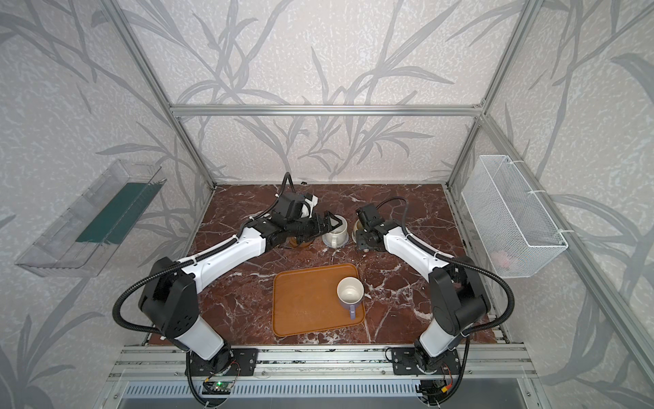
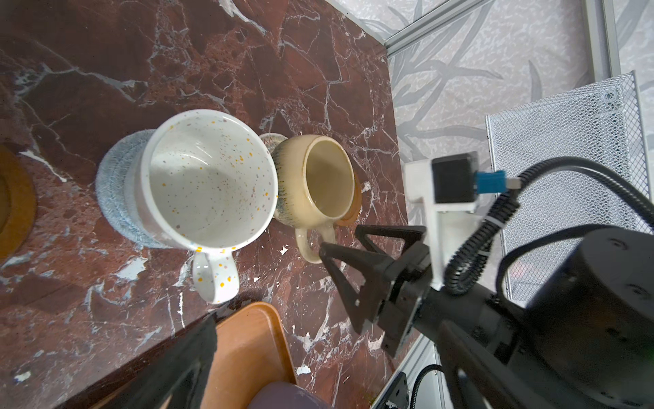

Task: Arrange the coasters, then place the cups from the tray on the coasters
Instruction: 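Open the right gripper and raise it off the beige mug, then grasp the lavender mug's rim with the right gripper while the left moves toward the tray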

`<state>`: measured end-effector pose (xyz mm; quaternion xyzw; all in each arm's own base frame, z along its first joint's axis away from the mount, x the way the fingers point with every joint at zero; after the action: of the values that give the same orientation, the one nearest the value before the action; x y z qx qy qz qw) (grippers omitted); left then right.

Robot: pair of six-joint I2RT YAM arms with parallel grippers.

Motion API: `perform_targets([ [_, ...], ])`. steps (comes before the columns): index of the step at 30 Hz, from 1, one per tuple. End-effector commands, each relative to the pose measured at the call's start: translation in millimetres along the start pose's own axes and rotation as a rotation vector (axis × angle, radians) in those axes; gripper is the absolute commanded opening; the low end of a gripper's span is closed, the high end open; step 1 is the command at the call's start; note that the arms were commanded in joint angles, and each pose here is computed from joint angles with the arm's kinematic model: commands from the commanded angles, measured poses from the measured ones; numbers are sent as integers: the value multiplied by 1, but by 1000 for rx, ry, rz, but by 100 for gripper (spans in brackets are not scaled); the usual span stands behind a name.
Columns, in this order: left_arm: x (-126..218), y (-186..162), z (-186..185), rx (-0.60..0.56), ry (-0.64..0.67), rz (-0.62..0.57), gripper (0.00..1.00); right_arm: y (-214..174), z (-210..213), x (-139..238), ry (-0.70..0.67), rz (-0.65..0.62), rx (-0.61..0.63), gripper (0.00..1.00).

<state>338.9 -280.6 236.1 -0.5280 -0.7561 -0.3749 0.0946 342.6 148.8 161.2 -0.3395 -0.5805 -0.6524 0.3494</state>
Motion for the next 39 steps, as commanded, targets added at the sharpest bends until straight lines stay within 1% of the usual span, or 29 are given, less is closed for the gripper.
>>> perform_targets([
  [1,25,1,-14,-20,-24,-16,99,-7,-7,26,12,-15,-32,68],
  [2,28,-2,-15,-25,-27,-7,100,-9,-9,34,27,-25,-41,100],
  [5,37,-9,-16,-7,-29,22,99,-17,-15,54,49,-26,-59,99],
  [7,43,-14,-17,0,-31,39,99,-26,-18,69,81,-20,-50,99],
  [11,56,-29,-18,4,-60,64,99,-50,-17,94,235,-11,-45,99],
  [14,61,-45,-15,0,-71,129,99,-75,-16,106,330,44,-43,99],
  [16,63,-57,-13,-3,-71,168,99,-92,-20,110,316,78,-46,99],
  [19,65,-76,-5,-14,-39,206,99,-117,-22,116,290,87,-17,99],
  [23,64,-100,7,-23,18,269,99,-145,-19,120,308,97,-29,99],
  [28,58,-127,12,-15,42,338,99,-172,-14,117,313,107,-10,99],
  [32,55,-139,19,-5,101,336,99,-187,-2,111,333,116,15,99],
  [37,49,-152,28,49,86,332,99,-204,15,103,322,114,65,99],
  [39,47,-156,31,77,68,321,99,-210,24,98,317,129,103,99],
])
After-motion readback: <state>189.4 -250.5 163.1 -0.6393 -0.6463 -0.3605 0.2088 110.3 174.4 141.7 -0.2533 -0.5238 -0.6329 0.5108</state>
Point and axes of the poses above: each gripper's point midway between its finger pads, its own x axis back along the fingers, its own z axis along the line the jaws close on, y = z × x, the point moved 5 cm from there along x, back along the fingers, and after that the axes turned 6 degrees about -x, right-handed, at the moved point
